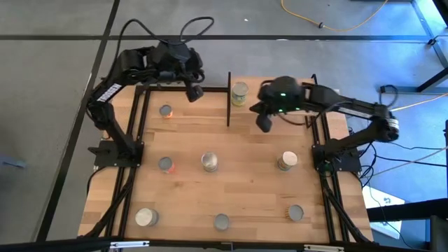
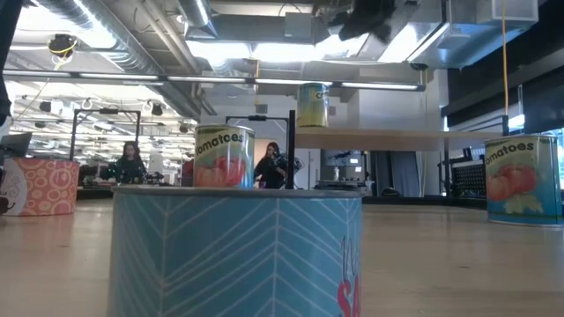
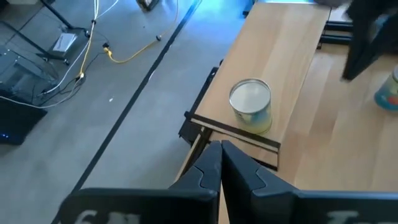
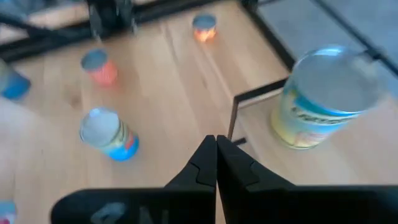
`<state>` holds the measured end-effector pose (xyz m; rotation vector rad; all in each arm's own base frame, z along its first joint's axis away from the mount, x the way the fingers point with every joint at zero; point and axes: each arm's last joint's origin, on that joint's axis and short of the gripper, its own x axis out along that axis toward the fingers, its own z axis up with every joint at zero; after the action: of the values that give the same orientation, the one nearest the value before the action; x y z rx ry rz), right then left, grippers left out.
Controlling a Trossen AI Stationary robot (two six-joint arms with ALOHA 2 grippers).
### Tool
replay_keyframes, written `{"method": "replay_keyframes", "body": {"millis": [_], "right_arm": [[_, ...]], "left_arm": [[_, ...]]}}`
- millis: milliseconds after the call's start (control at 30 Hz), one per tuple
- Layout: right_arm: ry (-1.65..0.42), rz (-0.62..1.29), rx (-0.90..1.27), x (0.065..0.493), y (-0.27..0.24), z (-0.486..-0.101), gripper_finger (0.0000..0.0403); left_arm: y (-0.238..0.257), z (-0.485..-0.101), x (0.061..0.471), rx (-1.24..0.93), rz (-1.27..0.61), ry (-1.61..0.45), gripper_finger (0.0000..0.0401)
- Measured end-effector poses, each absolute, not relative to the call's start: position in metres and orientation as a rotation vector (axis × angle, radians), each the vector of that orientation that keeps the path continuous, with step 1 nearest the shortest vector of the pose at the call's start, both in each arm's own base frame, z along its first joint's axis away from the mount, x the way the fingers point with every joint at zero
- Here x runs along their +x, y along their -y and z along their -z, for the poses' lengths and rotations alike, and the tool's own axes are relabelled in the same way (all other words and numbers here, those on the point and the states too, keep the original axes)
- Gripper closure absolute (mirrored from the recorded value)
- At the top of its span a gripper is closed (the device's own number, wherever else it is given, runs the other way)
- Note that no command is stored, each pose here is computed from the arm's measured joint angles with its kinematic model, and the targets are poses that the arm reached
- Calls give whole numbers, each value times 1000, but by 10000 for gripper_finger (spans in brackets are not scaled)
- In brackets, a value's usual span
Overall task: Pick and place cans onto a shelf
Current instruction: Put the canned carrots on the shelf
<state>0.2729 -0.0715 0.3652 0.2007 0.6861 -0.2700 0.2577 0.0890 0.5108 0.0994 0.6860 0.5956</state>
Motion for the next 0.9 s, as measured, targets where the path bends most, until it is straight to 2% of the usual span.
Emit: {"method": "replay_keyframes", "body": {"millis": [167, 400, 600, 900], "right_arm": [[-794, 271, 151, 299, 90, -334, 399], [-818, 285, 109, 321, 113, -308, 398], [-849, 368, 71, 325, 126, -298, 397], [-803, 390, 7, 324, 143, -301, 397]], "left_arm": [[-85, -515, 244, 99, -601, -694, 401], [-84, -516, 242, 100, -601, -696, 401], [-84, -515, 242, 100, -601, -698, 401], [-87, -515, 242, 100, -609, -700, 401]]}}
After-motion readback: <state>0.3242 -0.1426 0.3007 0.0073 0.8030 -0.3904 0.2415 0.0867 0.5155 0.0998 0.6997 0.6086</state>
